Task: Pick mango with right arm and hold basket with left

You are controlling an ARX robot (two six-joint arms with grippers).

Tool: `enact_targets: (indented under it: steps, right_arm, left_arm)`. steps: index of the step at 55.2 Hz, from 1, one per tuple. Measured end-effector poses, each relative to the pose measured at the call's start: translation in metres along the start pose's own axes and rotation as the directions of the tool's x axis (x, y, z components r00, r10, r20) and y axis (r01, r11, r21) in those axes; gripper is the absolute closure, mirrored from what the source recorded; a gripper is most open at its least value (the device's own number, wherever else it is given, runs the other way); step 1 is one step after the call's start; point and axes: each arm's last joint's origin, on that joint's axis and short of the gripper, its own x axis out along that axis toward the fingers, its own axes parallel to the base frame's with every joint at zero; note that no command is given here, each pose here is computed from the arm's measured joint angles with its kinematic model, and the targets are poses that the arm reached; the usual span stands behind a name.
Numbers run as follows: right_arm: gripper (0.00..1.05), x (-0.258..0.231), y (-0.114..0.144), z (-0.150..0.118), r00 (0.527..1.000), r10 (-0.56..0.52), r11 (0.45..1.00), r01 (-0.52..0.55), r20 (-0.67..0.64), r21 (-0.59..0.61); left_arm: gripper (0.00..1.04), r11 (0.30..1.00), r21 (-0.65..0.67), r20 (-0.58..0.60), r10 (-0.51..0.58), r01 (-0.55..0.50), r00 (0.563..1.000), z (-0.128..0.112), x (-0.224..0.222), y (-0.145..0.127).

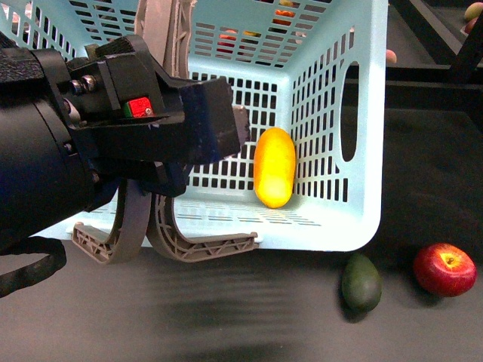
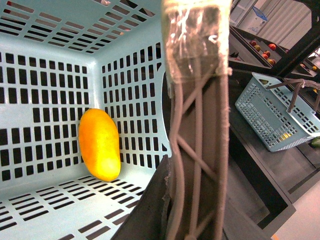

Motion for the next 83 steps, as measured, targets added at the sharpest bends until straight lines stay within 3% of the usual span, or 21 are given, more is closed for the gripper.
enact_targets:
  steps: [10,25,65,83]
  right_arm:
    - [1.04,-0.01,-0.004,-0.005,1.0,-0.028,1.0,0.028,0.003,-0.008]
    - [1.03,-0.01,-0.004,-0.019,1.0,-0.031,0.999,0.031,0.0,-0.008]
    - [1.03,-0.01,-0.004,-0.019,0.999,-0.032,0.999,0.032,0.003,-0.008]
    - [0.51,-0.01,-0.004,-0.019,0.999,-0.032,0.999,0.032,0.002,-0.009]
  left_arm:
    - [0.97,1.0,0.0,0.001,0.002,-0.002,1.0,0.0,0.0,0.0]
    - [0.97,1.0,0.001,0.0,0.0,0.0,1.0,0.0,0.0,0.0]
    - [0.97,1.0,0.0,0.0,0.0,0.0,1.0,0.0,0.0,0.0]
    - [0.97,1.0,0.0,0.0,0.0,0.0,1.0,0.0,0.0,0.0]
